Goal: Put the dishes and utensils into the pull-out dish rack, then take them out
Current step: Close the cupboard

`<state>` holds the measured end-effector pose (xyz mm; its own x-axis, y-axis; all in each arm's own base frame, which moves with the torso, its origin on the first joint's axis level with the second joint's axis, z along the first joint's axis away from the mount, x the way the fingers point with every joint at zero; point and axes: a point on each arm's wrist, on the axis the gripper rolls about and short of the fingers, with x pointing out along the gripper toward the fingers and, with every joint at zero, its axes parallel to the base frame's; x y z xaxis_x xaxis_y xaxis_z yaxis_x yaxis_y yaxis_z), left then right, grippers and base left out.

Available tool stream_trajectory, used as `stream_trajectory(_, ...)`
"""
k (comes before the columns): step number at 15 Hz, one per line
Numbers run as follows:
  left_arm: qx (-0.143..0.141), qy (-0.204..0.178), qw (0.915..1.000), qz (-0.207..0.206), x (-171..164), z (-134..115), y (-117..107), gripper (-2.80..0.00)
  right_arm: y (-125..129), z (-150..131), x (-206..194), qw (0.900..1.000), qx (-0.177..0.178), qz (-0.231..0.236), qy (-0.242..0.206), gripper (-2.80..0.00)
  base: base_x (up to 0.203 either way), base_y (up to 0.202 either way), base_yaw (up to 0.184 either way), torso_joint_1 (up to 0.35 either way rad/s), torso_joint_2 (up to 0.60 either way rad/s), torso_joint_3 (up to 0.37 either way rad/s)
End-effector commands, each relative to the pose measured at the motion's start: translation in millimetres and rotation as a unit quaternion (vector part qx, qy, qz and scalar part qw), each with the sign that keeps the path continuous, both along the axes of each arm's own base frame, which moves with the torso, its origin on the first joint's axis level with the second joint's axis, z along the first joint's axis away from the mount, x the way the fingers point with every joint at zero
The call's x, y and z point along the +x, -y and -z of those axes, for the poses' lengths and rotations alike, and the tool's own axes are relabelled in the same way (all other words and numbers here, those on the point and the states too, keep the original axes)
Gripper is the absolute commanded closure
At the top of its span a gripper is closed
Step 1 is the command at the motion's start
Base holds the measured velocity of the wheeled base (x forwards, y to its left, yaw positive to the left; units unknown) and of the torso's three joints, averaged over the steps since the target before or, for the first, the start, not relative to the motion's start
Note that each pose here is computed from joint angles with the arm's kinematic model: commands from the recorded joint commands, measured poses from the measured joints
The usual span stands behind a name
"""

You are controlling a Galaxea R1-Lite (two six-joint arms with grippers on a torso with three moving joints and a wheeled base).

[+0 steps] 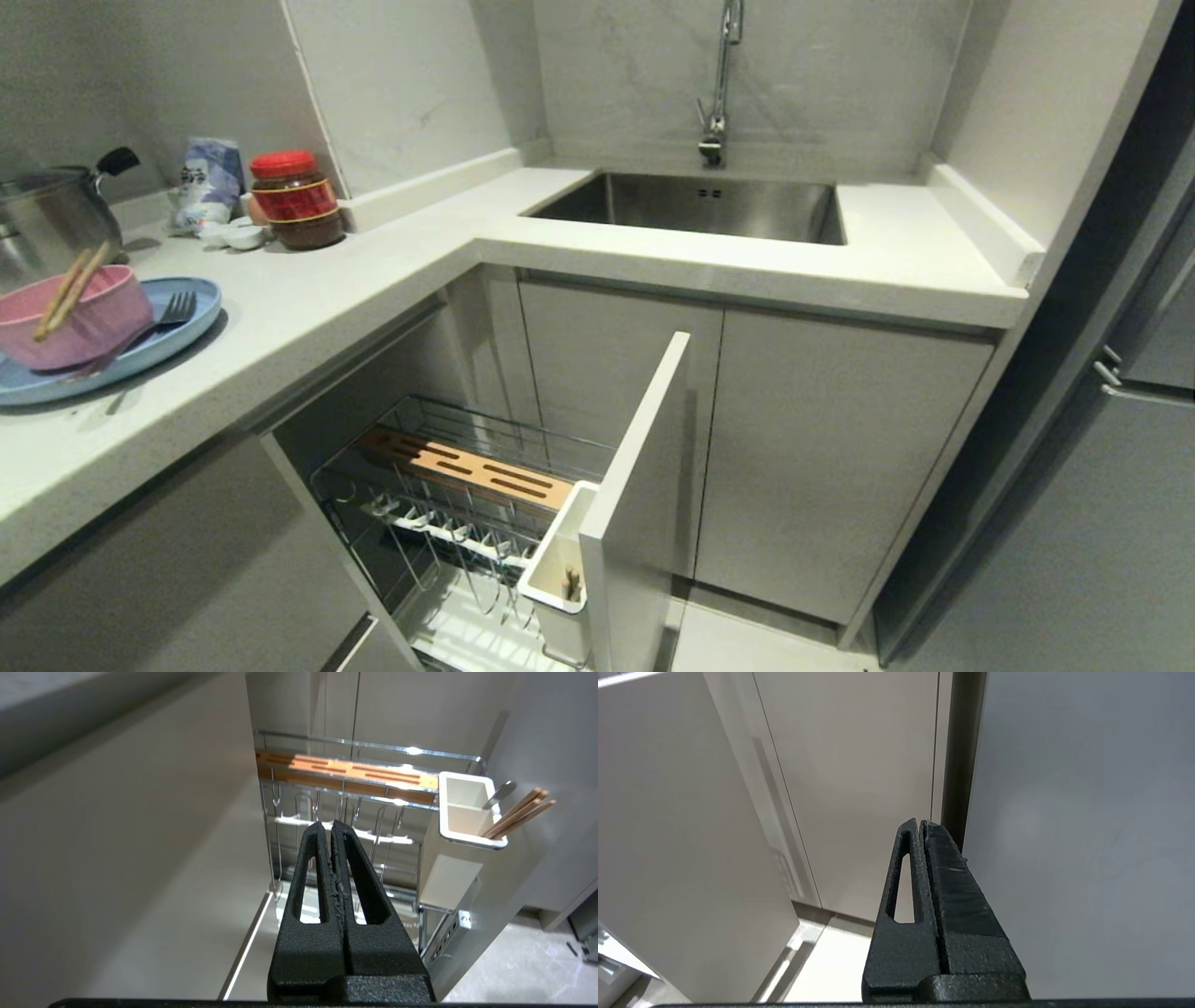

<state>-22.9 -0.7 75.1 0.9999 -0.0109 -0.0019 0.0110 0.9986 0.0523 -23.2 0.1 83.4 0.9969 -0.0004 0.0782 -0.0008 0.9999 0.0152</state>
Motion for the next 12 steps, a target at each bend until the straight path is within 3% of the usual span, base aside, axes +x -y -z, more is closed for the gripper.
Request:
stream_trajectory(1,0.0,-0.001,1.0,0.0,0.2,0.4,0.0,0.0,0.0,7.2,2.0,1.0,0.0,0.0,-0.012,0.0,0.0,0.0,0.0,0.004,-0.01,0.199)
stream_trajectory(12,0.0,-0.001,1.0,0.0,0.2,0.4,0.0,0.0,0.0,7.1,2.0,1.0,0.0,0.0,-0.012,0.0,0.0,0.0,0.0,0.002,0.0,0.201)
